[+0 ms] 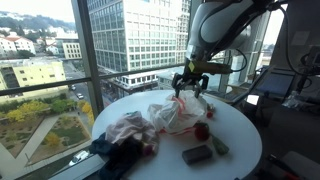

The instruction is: Remove the items from the plastic, then place them on the table

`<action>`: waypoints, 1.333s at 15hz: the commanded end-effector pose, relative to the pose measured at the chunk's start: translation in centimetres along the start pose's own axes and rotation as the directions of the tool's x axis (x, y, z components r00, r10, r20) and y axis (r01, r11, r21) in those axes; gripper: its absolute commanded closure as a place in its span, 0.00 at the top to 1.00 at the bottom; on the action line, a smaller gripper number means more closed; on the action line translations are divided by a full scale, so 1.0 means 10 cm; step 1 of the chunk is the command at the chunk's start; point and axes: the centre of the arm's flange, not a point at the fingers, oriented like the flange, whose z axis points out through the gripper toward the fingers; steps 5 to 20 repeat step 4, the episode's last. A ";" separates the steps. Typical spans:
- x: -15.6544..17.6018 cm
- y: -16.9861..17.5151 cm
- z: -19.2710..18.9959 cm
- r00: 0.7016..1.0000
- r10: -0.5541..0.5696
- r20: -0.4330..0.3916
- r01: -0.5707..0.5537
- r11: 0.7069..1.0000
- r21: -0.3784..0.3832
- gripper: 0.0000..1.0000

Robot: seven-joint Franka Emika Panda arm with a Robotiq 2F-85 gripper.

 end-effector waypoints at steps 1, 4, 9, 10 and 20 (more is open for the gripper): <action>-0.03 0.03 -0.03 1.000 0.010 0.004 -0.010 1.000 -0.017 1.00; -0.07 0.09 -0.07 1.000 0.028 0.001 -0.028 0.999 -0.037 1.00; -0.07 0.09 -0.07 1.000 0.028 0.001 -0.028 0.999 -0.037 1.00; -0.07 0.09 -0.07 1.000 0.028 0.001 -0.028 0.999 -0.037 1.00; -0.07 0.09 -0.07 1.000 0.028 0.001 -0.028 0.999 -0.037 1.00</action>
